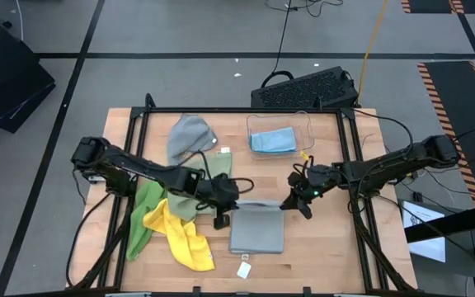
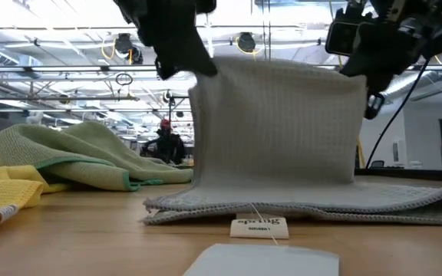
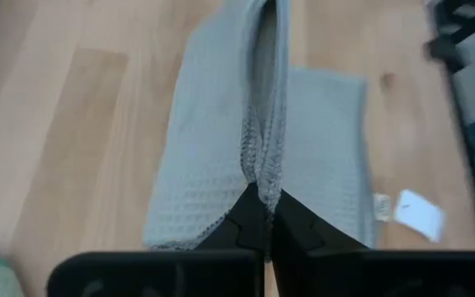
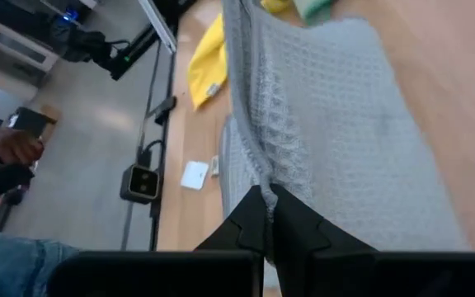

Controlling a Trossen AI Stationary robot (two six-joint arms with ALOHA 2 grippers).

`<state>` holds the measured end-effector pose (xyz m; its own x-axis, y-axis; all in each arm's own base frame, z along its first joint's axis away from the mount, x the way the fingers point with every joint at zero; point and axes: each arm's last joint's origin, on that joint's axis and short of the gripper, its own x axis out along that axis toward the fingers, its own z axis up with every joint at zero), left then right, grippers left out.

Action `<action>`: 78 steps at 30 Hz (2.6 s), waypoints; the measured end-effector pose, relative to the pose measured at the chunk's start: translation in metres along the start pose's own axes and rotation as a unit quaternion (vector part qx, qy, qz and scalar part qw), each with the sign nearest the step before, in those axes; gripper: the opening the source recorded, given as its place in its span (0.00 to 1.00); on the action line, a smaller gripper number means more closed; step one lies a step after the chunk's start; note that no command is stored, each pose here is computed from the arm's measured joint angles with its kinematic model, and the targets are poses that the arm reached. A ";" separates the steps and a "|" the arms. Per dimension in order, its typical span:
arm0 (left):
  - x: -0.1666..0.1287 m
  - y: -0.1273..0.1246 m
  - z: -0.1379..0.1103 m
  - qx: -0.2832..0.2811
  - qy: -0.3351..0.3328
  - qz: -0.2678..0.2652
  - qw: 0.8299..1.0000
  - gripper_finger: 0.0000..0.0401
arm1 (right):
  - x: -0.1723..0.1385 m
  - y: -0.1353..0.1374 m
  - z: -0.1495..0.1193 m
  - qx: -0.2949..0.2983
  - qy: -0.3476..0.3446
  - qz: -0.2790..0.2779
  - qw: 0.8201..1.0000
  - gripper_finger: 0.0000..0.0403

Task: Fold microfiber towels
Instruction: Fold the light gray towel

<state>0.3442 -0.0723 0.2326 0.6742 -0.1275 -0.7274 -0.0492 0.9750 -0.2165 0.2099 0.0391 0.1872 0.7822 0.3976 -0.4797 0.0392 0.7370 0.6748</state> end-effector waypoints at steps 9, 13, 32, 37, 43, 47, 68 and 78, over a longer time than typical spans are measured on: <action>0.031 -0.010 -0.017 -0.055 0.039 0.006 0.998 0.02 | 0.020 0.002 -0.012 0.088 0.017 -0.008 0.996 0.01; 0.030 -0.021 -0.020 -0.050 0.038 -0.008 0.998 0.01 | 0.027 0.007 -0.021 0.122 0.039 -0.001 0.992 0.01; 0.070 -0.033 -0.043 -0.046 0.068 -0.017 0.996 0.02 | 0.060 0.008 -0.045 0.223 0.091 0.008 0.970 0.01; 0.066 -0.038 -0.039 -0.055 0.058 -0.044 0.996 0.01 | 0.061 0.017 -0.050 0.244 0.098 0.027 0.964 0.01; 0.056 -0.042 -0.036 -0.061 0.059 -0.054 0.995 0.01 | 0.062 0.022 -0.053 0.264 0.069 0.021 0.962 0.01; 0.049 -0.041 -0.033 -0.056 0.055 -0.051 0.996 0.02 | 0.062 0.022 -0.054 0.260 0.061 0.013 0.964 0.01; 0.055 -0.049 -0.041 -0.046 0.065 -0.046 0.996 0.09 | 0.064 0.026 -0.064 0.273 0.096 0.014 0.957 0.24; 0.053 -0.059 -0.036 -0.098 0.061 -0.124 0.986 0.50 | 0.063 0.028 -0.064 0.284 0.113 0.027 0.952 0.59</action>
<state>0.3562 -0.1431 0.1835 0.5896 -0.3900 -0.7073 -0.0434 0.8592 -0.5099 0.2203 0.1203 0.1399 0.6410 0.5814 -0.5010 0.3824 0.3240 0.8653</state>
